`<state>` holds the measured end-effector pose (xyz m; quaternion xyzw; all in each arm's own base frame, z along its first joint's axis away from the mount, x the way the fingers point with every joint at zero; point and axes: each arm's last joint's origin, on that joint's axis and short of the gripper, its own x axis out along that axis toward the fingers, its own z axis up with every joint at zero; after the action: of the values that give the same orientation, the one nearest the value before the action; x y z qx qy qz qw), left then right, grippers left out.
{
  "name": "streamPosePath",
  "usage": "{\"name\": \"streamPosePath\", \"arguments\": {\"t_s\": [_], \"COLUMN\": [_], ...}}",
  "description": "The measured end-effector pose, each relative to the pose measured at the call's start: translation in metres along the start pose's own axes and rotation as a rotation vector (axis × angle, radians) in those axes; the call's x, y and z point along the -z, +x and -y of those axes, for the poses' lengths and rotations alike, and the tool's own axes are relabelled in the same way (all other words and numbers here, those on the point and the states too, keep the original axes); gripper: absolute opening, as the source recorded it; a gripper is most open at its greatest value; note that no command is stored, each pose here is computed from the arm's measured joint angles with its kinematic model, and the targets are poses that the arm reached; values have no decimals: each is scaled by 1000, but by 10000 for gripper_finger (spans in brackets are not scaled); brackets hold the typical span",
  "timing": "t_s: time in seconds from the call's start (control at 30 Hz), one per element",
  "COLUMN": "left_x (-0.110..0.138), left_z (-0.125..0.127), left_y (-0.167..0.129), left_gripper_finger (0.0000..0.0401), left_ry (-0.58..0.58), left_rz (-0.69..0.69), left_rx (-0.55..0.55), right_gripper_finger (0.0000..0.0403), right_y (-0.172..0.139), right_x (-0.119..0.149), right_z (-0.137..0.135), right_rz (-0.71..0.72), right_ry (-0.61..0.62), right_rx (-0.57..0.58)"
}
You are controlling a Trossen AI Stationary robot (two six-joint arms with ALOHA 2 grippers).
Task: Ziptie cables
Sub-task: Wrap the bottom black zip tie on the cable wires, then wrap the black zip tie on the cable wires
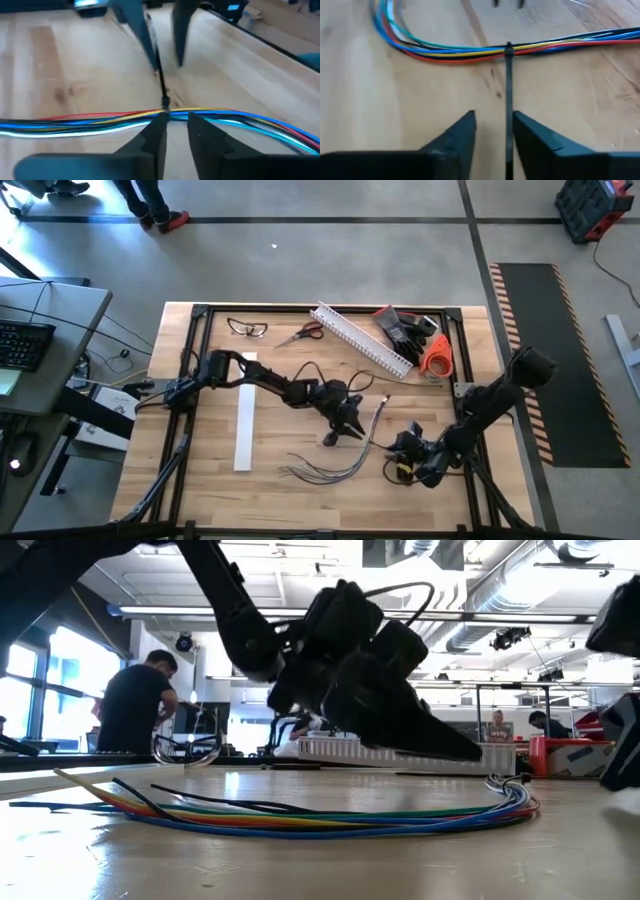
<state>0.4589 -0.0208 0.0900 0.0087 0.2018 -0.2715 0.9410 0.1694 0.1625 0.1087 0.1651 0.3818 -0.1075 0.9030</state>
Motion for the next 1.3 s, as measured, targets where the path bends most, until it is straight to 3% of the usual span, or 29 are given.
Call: {"name": "streamPosePath", "arguments": {"t_s": [0.13, 0.3, 0.43, 0.63, 0.97, 1.13, 1.3], "left_x": [-13, -5, 20, 44, 46, 46, 45], "left_z": [2, 12, 18, 25, 25, 25, 35], "left_y": [-10, -22, -41, -60, -64, -64, -59], "left_gripper_finger": [77, 61, 41, 26, 26, 26, 25], "left_ry": [7, -16, -87, -116, -119, -170, -134], "left_rz": [-40, 155, 254, 270, 280, 287, 279], "left_rx": [-26, -5, -116, -234, -237, -232, -192], "right_gripper_finger": [173, 195, 186, 153, 84, 79, 86], "right_y": [-15, -40, -58, -55, -49, -57, -50], "right_x": [-12, -32, -47, -76, -96, -110, -107], "right_z": [2, 20, 43, 75, 135, 145, 157], "right_rz": [-55, -148, -166, -107, -407, -396, -502], "right_ry": [55, 152, 187, 102, 138, 95, 114], "right_rx": [-61, -82, -26, 69, 203, 305, 372]}}
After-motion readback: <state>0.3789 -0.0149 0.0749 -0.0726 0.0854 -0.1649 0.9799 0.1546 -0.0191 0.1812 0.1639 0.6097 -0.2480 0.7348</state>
